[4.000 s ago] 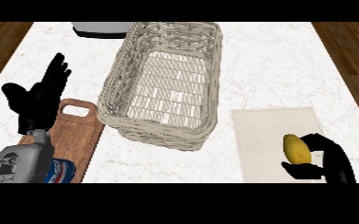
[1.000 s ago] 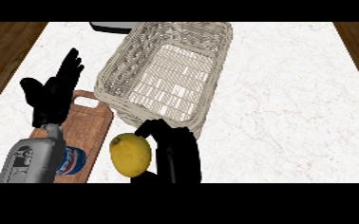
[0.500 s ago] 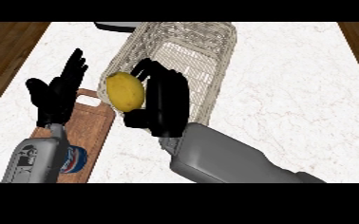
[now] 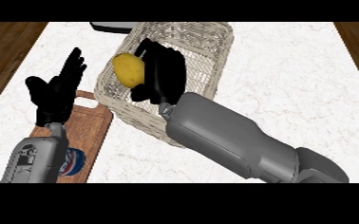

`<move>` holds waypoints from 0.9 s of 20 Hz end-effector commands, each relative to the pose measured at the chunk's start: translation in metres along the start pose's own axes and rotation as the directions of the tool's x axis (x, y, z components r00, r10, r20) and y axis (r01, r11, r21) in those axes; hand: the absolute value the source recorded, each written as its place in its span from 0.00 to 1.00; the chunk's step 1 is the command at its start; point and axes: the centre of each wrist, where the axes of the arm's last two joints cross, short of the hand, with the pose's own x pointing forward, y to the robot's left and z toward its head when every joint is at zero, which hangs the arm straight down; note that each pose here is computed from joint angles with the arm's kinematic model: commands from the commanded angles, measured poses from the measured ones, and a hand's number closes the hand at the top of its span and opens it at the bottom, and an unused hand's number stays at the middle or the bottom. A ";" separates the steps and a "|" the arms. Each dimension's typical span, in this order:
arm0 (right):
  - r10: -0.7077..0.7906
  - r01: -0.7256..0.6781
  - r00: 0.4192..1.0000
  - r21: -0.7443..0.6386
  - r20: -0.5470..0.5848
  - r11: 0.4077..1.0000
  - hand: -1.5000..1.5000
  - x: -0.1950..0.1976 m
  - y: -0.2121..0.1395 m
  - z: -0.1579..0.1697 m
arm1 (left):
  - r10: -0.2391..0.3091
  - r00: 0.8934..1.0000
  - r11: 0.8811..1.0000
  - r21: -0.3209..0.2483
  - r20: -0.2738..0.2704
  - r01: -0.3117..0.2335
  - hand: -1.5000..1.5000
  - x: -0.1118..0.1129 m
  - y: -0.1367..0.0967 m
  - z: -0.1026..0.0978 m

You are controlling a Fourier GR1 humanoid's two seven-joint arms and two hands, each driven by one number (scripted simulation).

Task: Pick the lemon from the placemat and place it in the basket

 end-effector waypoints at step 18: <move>0.557 -0.558 0.822 -0.031 0.118 0.830 1.00 0.019 0.002 -0.054 | -0.003 1.000 1.000 0.003 0.007 0.003 0.50 0.003 0.009 0.002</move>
